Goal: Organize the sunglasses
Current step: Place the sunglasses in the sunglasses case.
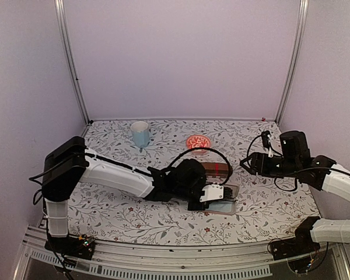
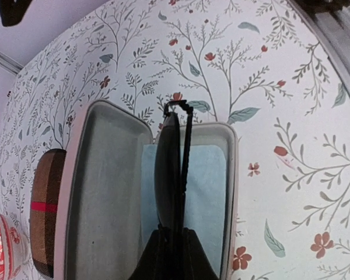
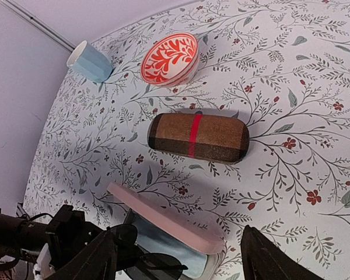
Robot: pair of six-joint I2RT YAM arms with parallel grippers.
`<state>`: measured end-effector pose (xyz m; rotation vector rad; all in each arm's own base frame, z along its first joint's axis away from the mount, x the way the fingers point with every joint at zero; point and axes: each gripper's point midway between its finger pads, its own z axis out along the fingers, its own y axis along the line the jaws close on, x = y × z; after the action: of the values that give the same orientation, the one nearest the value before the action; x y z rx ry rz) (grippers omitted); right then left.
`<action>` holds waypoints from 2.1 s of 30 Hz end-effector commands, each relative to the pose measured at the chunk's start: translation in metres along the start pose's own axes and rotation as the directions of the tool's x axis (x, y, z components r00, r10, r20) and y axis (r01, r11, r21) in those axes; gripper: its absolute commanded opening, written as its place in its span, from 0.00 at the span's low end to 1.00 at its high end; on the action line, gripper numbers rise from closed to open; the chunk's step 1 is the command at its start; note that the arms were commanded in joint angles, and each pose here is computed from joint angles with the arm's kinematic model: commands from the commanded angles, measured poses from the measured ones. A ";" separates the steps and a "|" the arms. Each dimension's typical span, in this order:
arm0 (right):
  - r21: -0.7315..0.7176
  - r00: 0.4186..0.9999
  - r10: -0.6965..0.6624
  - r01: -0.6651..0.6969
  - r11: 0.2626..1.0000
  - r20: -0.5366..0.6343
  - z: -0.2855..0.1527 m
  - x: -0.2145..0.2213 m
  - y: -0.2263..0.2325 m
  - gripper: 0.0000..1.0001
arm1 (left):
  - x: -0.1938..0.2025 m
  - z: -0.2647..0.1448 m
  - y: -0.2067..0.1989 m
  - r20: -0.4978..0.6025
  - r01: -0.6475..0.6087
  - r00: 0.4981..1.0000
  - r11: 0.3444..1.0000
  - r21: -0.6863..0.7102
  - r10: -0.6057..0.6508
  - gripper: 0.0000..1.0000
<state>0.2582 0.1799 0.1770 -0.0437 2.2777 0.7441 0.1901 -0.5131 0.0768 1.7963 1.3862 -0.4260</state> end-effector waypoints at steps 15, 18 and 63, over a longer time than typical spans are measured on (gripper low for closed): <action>-0.028 0.999 0.023 -0.024 0.999 -0.040 0.011 0.014 -0.004 0.76 | 0.007 0.031 -0.001 -0.081 -0.161 0.985 0.984 -0.083 0.154 0.05; -0.025 0.999 0.023 -0.024 0.999 -0.044 0.013 0.017 -0.006 0.76 | 0.009 0.033 0.000 -0.087 -0.165 0.984 0.982 -0.093 0.157 0.05; -0.044 0.997 0.039 -0.042 0.998 -0.071 0.022 0.031 -0.010 0.76 | 0.011 0.009 -0.011 -0.072 -0.076 0.995 0.990 -0.122 0.067 0.43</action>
<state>0.2526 0.1890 0.1444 -0.0508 2.3321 0.8161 0.1972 -0.5085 0.0405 1.7954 1.3769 -0.1837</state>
